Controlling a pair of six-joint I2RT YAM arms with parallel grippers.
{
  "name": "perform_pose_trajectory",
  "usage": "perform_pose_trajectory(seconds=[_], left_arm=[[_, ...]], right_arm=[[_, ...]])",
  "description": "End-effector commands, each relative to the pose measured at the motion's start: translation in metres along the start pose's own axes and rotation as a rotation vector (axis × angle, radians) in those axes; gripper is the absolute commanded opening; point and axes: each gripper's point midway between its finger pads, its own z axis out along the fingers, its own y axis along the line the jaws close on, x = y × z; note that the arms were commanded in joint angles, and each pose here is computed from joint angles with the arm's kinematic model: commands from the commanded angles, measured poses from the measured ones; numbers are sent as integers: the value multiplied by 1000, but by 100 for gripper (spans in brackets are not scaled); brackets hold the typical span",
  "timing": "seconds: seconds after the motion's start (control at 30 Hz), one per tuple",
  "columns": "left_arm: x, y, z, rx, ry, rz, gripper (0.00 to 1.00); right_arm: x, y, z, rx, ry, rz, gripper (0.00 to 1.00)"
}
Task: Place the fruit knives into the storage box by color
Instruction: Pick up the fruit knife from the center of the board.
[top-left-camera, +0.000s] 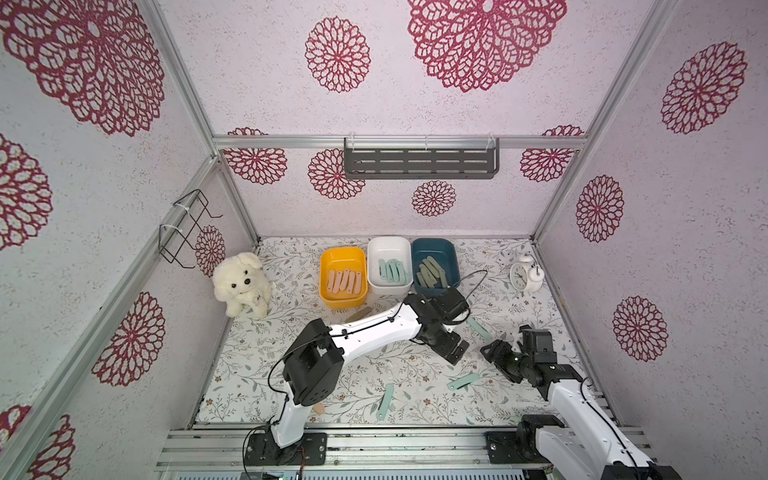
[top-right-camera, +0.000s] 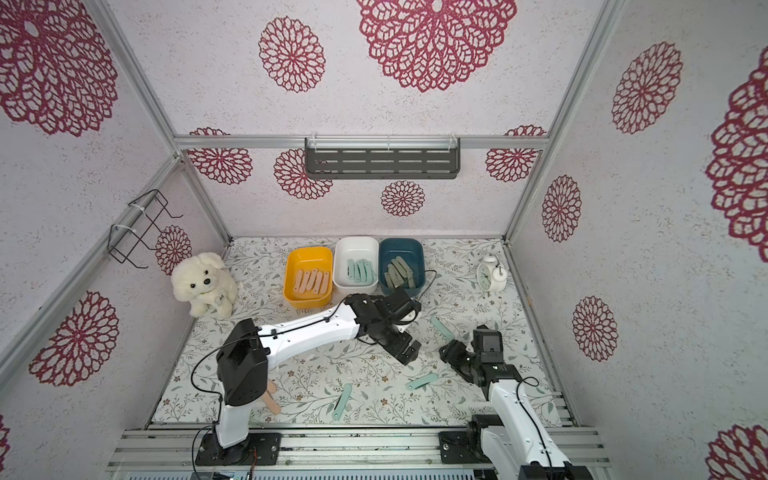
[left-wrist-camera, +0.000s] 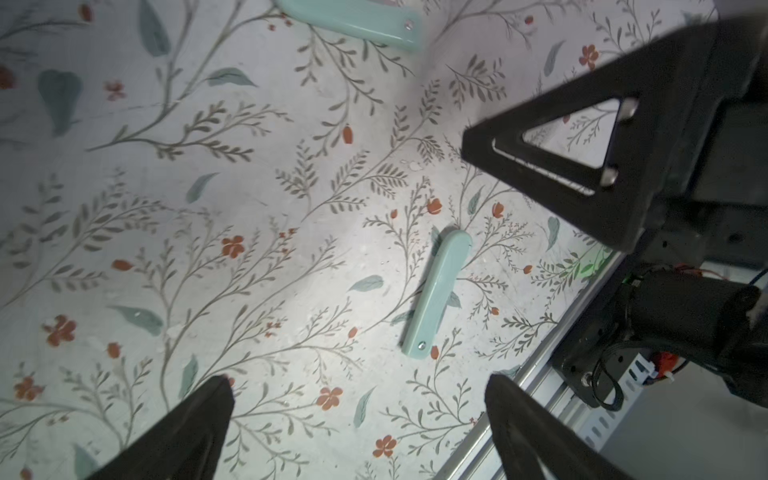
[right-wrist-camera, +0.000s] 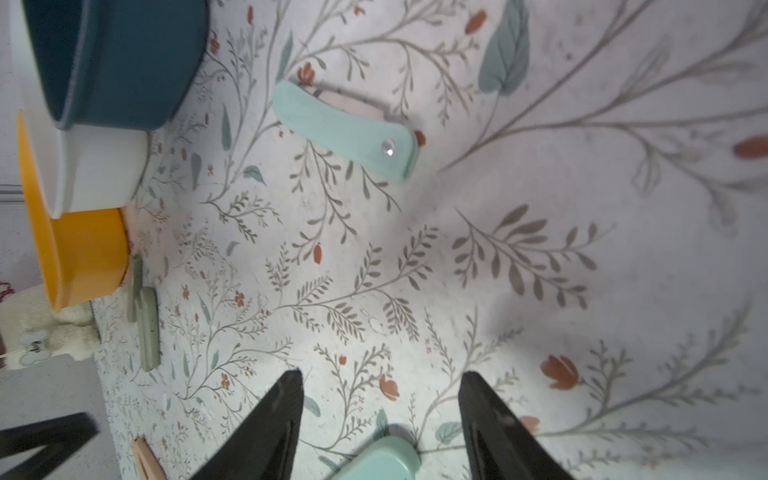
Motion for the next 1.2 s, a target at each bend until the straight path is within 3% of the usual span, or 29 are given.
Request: perform_pose_trajectory(seconds=[0.0, 0.27, 0.5, 0.6, 0.9, 1.17], left_arm=[[16, -11, 15, -78, 95, 134, 100], [11, -32, 47, -211, 108, 206, 87], [0, -39, 61, -213, 57, 196, 81], [-3, -35, 72, -285, 50, 201, 73], [-1, -62, 87, -221, 60, 210, 64], [0, -81, 80, -191, 49, 221, 67]], right_arm=[[-31, 22, -12, -123, -68, -53, 62], [-36, 13, -14, -132, -91, -59, 62], [-32, 14, -12, -155, -88, -60, 62], [-31, 12, -11, -152, -89, -63, 62], [-32, 12, -12, -153, -92, -65, 62], [-31, 11, -11, -155, -91, -66, 61]])
